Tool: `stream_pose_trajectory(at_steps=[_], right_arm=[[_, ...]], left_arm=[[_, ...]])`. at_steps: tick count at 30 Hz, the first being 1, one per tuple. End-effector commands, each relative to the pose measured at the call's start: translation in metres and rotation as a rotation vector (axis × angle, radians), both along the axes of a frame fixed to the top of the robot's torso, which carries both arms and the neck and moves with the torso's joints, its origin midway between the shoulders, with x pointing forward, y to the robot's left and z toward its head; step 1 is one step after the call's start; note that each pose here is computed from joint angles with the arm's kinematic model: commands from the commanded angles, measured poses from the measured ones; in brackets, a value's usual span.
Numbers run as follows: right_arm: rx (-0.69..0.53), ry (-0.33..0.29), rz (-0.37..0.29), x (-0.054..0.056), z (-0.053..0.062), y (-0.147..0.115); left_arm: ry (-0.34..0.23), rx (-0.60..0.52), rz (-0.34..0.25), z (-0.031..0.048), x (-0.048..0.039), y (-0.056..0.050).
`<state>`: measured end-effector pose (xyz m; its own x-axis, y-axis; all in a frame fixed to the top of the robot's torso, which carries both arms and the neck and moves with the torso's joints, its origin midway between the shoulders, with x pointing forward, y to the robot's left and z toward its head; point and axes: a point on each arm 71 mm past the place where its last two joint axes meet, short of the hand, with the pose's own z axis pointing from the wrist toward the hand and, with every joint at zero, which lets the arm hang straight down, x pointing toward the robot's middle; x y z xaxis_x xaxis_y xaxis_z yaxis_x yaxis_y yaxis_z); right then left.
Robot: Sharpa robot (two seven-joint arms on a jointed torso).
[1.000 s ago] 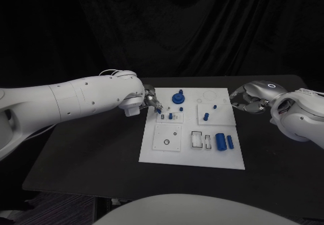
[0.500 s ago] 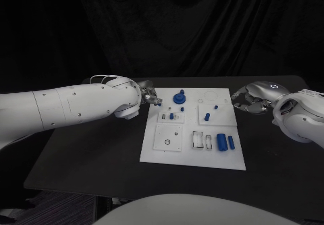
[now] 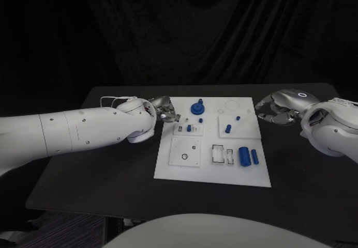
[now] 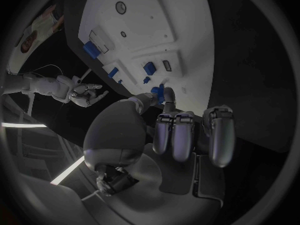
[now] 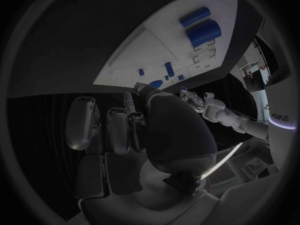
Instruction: Assemble the parts on the task board
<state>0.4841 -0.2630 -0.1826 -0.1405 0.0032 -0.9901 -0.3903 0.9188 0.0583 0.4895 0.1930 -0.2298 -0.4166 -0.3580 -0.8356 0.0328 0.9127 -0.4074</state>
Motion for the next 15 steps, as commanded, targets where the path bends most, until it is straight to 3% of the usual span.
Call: stream_pose_trajectory(at_steps=[1,15], right_arm=[[0.0,-0.005,-0.017,0.0,0.0,-0.001],[0.002,-0.007,-0.012,0.0,0.0,0.001]], left_arm=[[-0.026,0.003,-0.035,-0.0008,-0.0009,-0.004],[0.029,0.027,-0.06,-0.0162,-0.0029,-0.009]])
